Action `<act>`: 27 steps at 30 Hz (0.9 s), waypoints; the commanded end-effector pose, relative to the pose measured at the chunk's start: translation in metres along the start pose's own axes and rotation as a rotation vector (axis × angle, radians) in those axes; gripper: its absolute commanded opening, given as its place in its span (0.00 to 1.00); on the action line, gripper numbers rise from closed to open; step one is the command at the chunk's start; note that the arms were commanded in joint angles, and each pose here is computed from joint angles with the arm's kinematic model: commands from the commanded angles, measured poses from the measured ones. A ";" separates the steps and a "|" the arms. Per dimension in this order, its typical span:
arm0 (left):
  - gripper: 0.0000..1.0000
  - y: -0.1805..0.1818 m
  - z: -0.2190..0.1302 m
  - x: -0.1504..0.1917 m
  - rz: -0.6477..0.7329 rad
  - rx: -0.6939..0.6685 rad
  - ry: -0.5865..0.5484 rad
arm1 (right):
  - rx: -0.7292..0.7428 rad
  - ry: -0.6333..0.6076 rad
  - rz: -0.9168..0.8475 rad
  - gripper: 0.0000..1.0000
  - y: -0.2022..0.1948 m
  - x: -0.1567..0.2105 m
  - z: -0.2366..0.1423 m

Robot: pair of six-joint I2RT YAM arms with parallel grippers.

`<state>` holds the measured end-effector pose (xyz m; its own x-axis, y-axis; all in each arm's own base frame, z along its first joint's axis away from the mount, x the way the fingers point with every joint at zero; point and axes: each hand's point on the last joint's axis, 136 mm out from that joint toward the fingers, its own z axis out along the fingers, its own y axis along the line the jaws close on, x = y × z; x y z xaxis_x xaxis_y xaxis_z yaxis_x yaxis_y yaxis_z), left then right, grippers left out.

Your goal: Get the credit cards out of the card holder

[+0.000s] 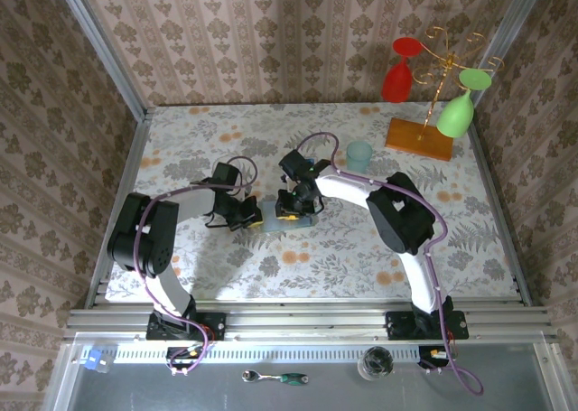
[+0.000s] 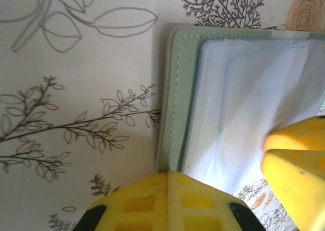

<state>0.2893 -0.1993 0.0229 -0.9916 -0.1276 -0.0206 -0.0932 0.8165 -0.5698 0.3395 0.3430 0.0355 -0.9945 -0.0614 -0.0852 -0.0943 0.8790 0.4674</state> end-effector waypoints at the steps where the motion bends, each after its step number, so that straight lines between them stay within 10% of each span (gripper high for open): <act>1: 0.00 -0.002 -0.019 -0.011 0.032 -0.032 -0.045 | 0.017 -0.063 -0.026 0.26 -0.001 -0.007 -0.034; 15: 0.25 0.035 -0.096 -0.062 0.055 -0.171 -0.281 | 0.273 -0.293 -0.010 0.44 -0.107 -0.023 -0.140; 20: 0.46 0.062 -0.128 -0.079 0.067 -0.276 -0.386 | 0.424 -0.374 0.011 0.63 -0.159 -0.026 -0.175; 24: 1.00 0.080 -0.150 -0.090 0.065 -0.345 -0.462 | 0.508 -0.436 0.064 1.00 -0.201 -0.028 -0.195; 27: 1.00 0.095 -0.164 -0.097 0.057 -0.415 -0.511 | 0.581 -0.476 0.114 1.00 -0.234 -0.030 -0.208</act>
<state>0.3548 -0.0404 0.0937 -0.8657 -0.2826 -0.4132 -0.1667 0.9410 -0.2944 0.3761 0.0765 0.1061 -0.8899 0.1416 -0.4335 0.1240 0.9899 0.0688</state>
